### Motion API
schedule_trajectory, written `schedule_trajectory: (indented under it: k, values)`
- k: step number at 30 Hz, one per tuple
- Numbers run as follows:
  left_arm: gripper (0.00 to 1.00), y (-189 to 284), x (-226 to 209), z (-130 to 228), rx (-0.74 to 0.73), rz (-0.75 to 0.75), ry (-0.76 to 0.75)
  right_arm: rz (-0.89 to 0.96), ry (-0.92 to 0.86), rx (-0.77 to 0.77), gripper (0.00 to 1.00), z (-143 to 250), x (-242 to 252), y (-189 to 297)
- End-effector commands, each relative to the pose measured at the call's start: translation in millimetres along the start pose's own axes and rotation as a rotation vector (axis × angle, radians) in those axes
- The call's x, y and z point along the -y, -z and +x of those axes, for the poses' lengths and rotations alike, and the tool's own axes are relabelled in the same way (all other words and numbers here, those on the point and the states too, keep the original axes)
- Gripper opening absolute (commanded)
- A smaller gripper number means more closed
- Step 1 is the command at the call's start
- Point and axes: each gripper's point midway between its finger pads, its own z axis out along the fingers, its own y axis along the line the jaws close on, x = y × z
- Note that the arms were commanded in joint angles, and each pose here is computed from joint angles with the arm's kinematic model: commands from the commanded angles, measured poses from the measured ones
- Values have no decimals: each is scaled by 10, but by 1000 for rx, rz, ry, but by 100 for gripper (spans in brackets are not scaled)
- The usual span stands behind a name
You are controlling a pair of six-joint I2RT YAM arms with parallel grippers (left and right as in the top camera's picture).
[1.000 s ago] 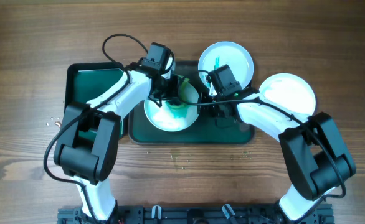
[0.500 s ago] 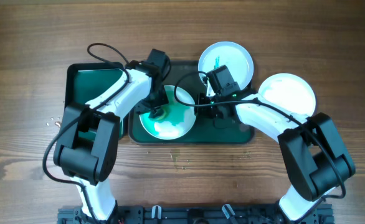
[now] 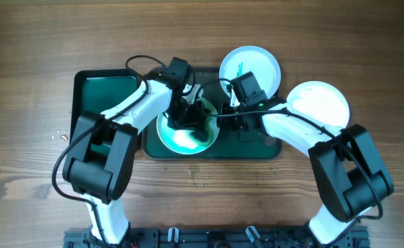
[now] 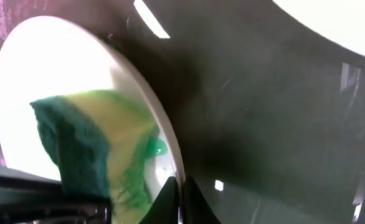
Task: Clean dirty plates on tray and stack at the side
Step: 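Scrub the held plate with the sponge in the left gripper, then lift the scrubbed plate with the right gripper and tilt it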
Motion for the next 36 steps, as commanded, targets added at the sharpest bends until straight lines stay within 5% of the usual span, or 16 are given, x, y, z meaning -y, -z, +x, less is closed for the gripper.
schedule_trajectory:
  k: [1, 6, 11, 23, 29, 36]
  values:
    - [4, -45, -218, -128, 66, -119, 104, 23, -4, 1, 4, -14, 49, -43]
    - [4, 143, -760, -320, 243, -426, 283, 27, -3, 3, 4, -17, 54, -43]
    - [4, 508, -818, -395, 279, -564, 312, 38, -4, 7, 4, -22, 75, -42]
    - [4, 1368, -550, -639, 305, -511, 355, 28, 5, 22, 5, -60, 49, -43]
    - [4, 1398, -639, -617, 248, -419, 367, 10, 59, 48, 20, -126, 8, -56]
    - [4, 1449, -732, -652, 271, -450, 378, -23, 44, 2, 12, -49, 12, -205]
